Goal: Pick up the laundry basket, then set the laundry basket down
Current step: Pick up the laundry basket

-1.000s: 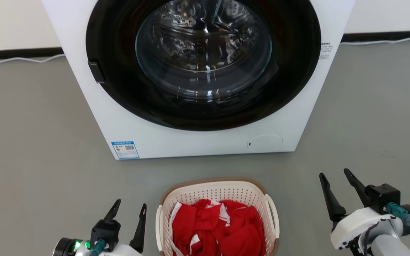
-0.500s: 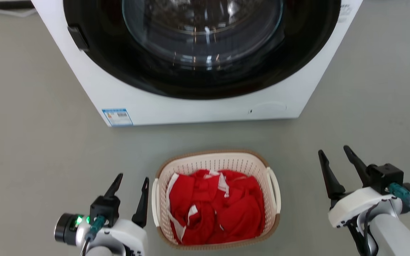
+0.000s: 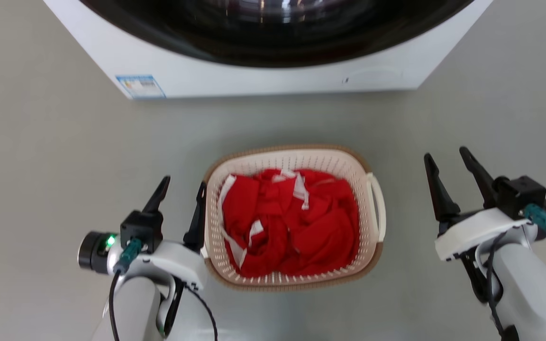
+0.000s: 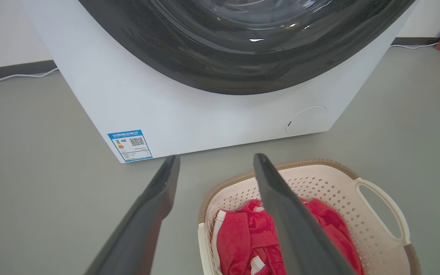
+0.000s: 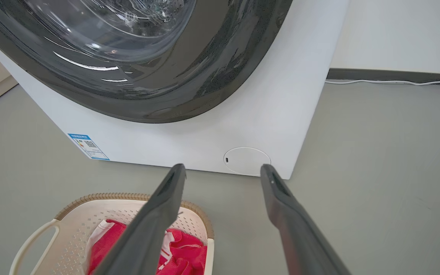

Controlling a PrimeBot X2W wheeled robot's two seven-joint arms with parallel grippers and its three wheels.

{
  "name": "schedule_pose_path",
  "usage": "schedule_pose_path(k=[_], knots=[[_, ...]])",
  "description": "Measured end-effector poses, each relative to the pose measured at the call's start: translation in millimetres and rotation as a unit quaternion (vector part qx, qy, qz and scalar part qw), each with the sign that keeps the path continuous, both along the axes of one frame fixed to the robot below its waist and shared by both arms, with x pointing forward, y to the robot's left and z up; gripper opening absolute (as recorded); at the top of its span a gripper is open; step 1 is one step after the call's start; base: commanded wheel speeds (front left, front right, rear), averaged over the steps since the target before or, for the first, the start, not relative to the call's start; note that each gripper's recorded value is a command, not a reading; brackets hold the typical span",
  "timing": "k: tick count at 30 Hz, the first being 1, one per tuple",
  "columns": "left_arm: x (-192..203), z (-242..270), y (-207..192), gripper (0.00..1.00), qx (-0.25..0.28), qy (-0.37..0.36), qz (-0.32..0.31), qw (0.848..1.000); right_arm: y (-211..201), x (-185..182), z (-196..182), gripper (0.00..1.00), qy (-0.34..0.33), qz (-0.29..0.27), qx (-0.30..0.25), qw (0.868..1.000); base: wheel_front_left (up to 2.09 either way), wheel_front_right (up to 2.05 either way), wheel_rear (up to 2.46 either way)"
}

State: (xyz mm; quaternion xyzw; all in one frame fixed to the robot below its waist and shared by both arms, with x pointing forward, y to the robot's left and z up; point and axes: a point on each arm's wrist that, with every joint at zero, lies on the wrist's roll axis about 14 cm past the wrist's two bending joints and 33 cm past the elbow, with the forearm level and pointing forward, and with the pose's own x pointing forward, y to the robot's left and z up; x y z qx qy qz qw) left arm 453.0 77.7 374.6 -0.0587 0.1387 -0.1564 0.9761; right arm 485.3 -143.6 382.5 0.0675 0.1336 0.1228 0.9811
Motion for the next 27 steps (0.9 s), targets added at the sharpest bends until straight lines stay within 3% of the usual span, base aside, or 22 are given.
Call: schedule_pose_path(k=[17, 27], knots=[[32, -84, -5, 1.00, -0.016, 0.084, 0.011, 0.996, 28, 29, -81, 1.00, 0.065, 0.036, 0.009, 0.997, 0.00, 0.00, 0.00], [35, -142, -6, 1.00, -0.033, 0.164, 0.027, 0.986, 35, 27, -132, 1.00, 0.122, 0.044, 0.005, 0.992, 0.00, 0.00, 0.00]])
